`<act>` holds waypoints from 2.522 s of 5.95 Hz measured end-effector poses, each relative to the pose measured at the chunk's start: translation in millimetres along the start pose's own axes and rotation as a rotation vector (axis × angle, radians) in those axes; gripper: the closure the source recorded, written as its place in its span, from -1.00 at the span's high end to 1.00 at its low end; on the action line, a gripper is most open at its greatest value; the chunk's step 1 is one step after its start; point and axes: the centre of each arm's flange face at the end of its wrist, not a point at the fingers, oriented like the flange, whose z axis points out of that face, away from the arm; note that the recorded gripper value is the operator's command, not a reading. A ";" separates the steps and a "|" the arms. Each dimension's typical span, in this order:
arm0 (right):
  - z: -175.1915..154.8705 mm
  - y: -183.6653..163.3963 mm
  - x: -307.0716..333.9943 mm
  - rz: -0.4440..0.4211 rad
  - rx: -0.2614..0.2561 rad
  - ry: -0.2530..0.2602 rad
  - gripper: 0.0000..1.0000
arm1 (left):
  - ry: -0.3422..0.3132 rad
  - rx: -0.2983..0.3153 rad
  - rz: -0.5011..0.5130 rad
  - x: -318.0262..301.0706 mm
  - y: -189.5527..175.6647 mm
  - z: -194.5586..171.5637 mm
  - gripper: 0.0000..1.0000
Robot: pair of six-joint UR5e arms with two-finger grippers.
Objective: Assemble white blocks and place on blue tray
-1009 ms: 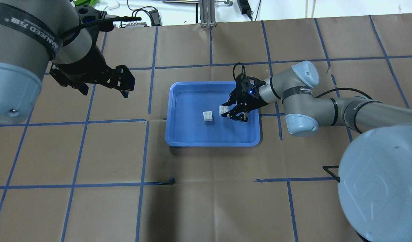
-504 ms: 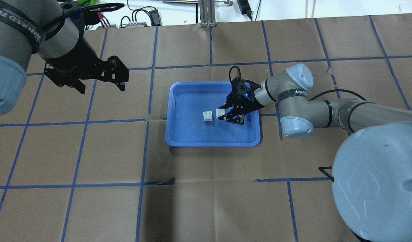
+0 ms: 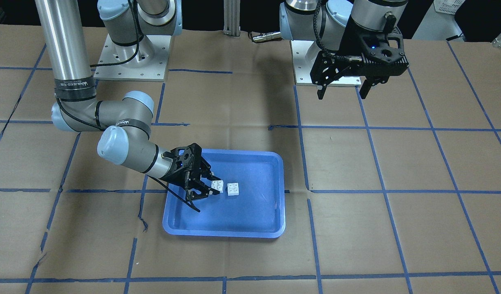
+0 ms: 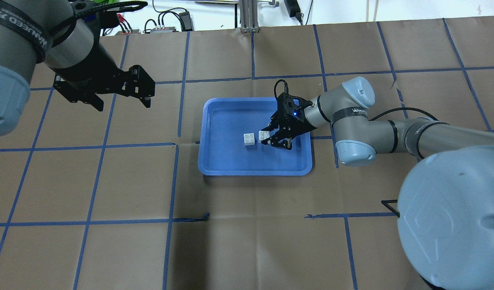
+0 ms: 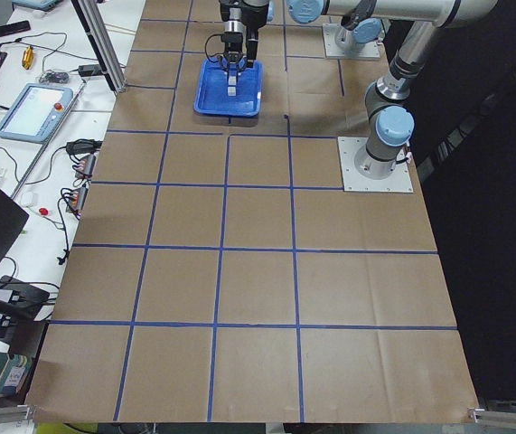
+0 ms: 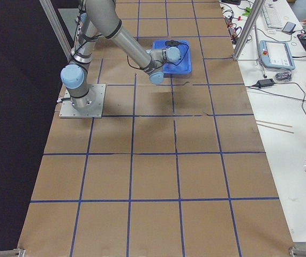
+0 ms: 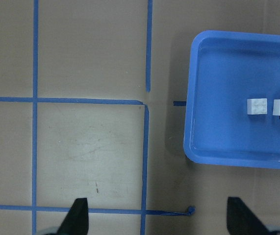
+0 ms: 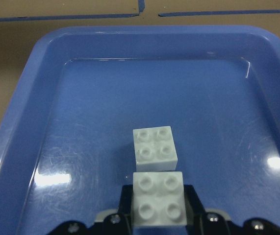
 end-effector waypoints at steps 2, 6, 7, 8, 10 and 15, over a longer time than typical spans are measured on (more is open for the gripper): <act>0.4 0.6 1.9 0.016 -0.004 0.005 -0.74 | 0.002 0.001 0.000 -0.4 -0.1 -0.2 0.99; 21.6 -2.4 -0.8 -0.027 -0.014 0.009 -0.74 | 0.006 0.002 0.000 -1.9 -1.1 -0.7 0.99; 23.2 -3.9 -2.0 -0.029 -0.014 0.006 -0.74 | 0.005 0.002 -0.001 -3.0 -1.6 -1.0 0.99; 23.5 -4.3 -2.8 -0.028 -0.014 0.005 -0.67 | 0.005 0.003 -0.002 -3.4 -1.7 -1.2 0.99; 23.8 -4.7 -3.5 -0.012 -0.012 0.003 0.98 | 0.005 0.003 -0.002 -3.6 -1.9 -1.4 0.99; 1.2 -24.6 4.6 0.065 -0.022 0.050 0.99 | 0.005 0.004 -0.002 -3.7 -1.9 -1.6 0.99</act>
